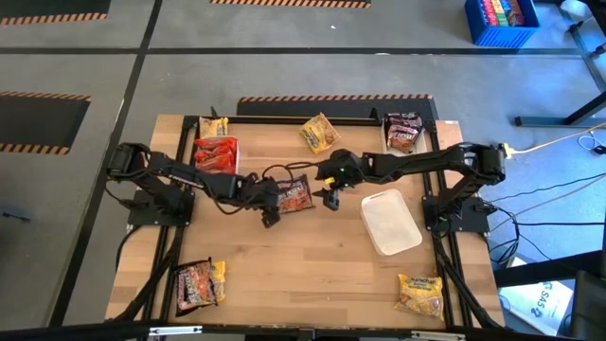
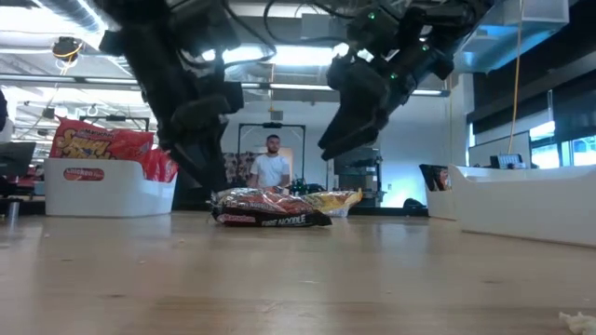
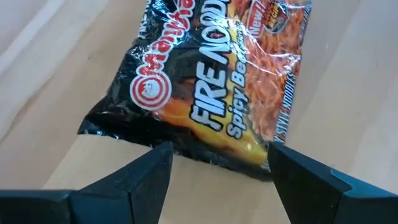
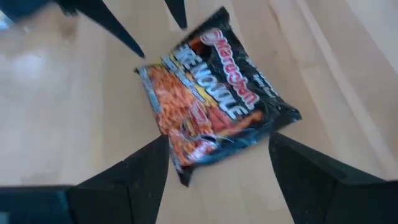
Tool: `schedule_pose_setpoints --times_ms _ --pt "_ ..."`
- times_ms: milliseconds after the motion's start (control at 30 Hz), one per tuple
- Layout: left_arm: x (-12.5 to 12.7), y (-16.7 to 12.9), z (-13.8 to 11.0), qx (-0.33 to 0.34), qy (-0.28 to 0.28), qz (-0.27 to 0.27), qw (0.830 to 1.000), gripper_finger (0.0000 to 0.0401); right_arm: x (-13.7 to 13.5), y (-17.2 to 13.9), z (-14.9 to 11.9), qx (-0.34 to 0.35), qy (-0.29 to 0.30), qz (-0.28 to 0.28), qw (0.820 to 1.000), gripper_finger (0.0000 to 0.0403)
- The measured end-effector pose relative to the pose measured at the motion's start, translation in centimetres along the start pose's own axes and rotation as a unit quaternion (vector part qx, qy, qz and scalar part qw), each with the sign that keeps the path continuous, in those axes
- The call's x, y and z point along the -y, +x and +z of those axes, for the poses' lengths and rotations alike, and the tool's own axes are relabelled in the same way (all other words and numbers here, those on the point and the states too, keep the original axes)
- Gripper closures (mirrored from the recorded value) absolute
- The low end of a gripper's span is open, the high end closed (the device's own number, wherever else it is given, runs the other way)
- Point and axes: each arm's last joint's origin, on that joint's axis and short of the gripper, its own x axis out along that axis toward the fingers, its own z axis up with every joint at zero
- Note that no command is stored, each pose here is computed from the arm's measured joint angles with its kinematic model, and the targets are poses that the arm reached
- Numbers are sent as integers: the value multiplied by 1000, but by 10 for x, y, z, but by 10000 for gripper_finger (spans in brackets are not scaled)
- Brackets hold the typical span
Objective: Sort Maruchan noodles
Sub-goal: Put the top black noodle into the top right white bin
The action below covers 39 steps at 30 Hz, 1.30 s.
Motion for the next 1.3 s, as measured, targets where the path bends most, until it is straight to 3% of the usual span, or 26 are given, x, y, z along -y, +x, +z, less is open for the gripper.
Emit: schedule_pose_setpoints --times_ms 233,633,1067,1300 --pt "-3 8 -6 48 -1 -1 999 142 6 15 -9 -21 34 -10 999 146" --pt "-3 31 -20 32 32 8 999 142 20 64 -35 -52 111 35 992 145" --pt "2 46 -22 41 54 7 998 142 20 87 -42 -26 116 133 984 145" --pt "5 46 -19 58 72 -3 996 142 13 84 -32 14 78 247 966 145"
